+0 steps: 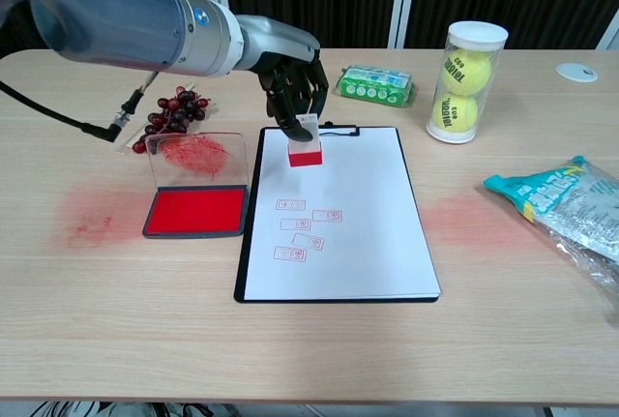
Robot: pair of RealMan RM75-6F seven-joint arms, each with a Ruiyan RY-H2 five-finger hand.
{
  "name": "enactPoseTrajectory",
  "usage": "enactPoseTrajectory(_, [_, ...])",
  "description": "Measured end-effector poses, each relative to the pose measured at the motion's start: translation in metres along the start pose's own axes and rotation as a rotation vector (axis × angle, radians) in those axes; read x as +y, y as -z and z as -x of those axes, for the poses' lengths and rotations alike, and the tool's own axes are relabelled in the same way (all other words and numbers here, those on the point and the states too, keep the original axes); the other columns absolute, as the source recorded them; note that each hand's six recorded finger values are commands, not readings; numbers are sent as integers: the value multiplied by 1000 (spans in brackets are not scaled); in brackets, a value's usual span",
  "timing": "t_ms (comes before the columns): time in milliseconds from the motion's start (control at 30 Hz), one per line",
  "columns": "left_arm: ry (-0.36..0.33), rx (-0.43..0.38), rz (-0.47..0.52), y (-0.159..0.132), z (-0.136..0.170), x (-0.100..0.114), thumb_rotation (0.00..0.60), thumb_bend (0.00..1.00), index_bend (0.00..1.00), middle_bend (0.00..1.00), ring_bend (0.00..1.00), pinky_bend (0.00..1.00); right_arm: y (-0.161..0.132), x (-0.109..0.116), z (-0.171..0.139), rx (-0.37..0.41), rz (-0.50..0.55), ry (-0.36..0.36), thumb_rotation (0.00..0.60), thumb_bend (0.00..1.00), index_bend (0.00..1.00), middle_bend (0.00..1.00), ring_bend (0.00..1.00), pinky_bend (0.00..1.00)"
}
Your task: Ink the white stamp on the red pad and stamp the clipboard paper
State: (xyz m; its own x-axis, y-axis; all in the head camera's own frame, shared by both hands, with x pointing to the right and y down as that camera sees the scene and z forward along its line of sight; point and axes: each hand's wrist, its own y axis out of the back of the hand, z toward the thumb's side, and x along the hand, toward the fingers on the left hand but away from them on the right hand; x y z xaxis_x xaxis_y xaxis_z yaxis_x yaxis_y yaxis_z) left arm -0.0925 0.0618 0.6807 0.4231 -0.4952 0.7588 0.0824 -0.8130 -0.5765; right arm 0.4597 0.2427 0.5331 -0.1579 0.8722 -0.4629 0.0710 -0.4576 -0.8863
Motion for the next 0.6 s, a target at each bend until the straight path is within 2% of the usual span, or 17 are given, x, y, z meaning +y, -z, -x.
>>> enactPoseTrajectory(367, [47,-6,57,-2,-37,-12,600,428,605,587,340,395,2,2,1,-7,8,3,600,92,128,101,156,165])
enactPoseTrajectory(600, [69,-25,45,-12,-49,-23,600,428,605,588,340,395,5,3,2,-18,14,4,600,92,128,101,156,165])
